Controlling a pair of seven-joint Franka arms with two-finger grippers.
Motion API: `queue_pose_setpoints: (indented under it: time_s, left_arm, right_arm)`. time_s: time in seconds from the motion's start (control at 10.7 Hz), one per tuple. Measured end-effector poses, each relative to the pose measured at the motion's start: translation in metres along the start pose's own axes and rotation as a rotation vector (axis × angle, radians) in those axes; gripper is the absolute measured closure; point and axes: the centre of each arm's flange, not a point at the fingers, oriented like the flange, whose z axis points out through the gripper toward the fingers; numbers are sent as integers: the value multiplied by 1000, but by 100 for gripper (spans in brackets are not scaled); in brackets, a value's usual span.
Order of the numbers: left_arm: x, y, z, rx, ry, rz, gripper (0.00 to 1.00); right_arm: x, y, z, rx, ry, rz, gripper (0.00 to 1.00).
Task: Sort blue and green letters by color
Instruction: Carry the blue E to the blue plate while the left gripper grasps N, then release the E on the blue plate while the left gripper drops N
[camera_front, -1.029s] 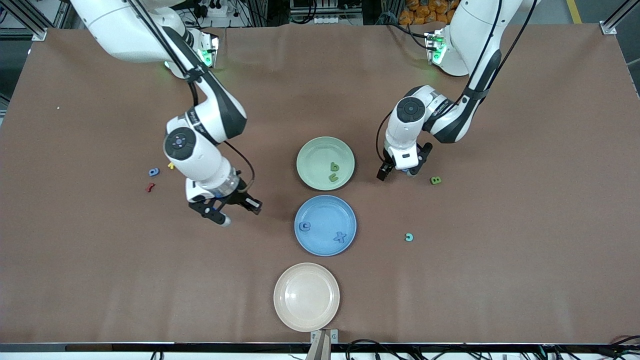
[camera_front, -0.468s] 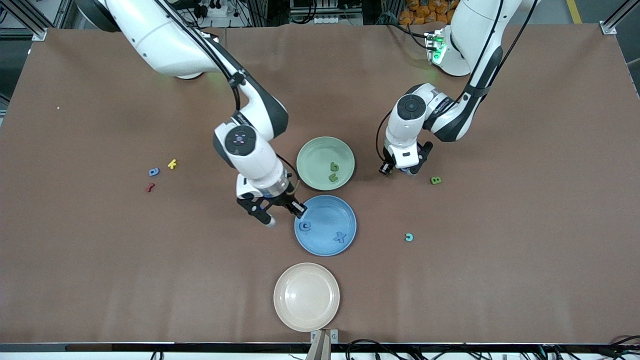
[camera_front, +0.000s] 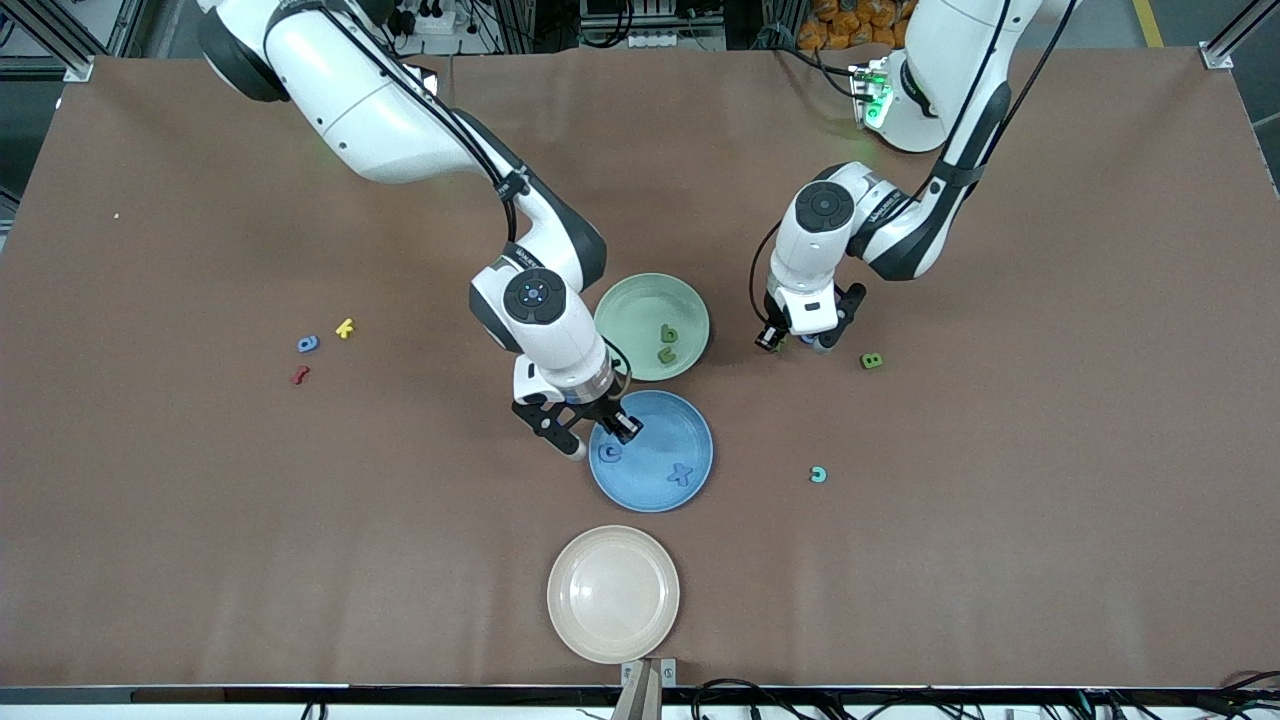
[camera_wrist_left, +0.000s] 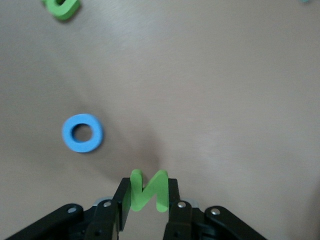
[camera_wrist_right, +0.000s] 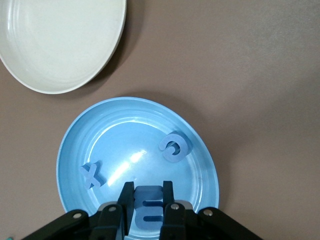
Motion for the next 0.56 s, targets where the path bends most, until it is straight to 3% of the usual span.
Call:
queue_pose_setpoints:
  time_s: [0.19, 0.56]
  left_arm:
    - [-8, 18, -23, -55, -4, 15, 67]
    - [-64, 39, -50, -124, -40, 103, 67]
  right_arm:
    - [3, -2, -3, 6, 8, 0, 58]
    - [33, 0, -15, 5, 34, 17, 5]
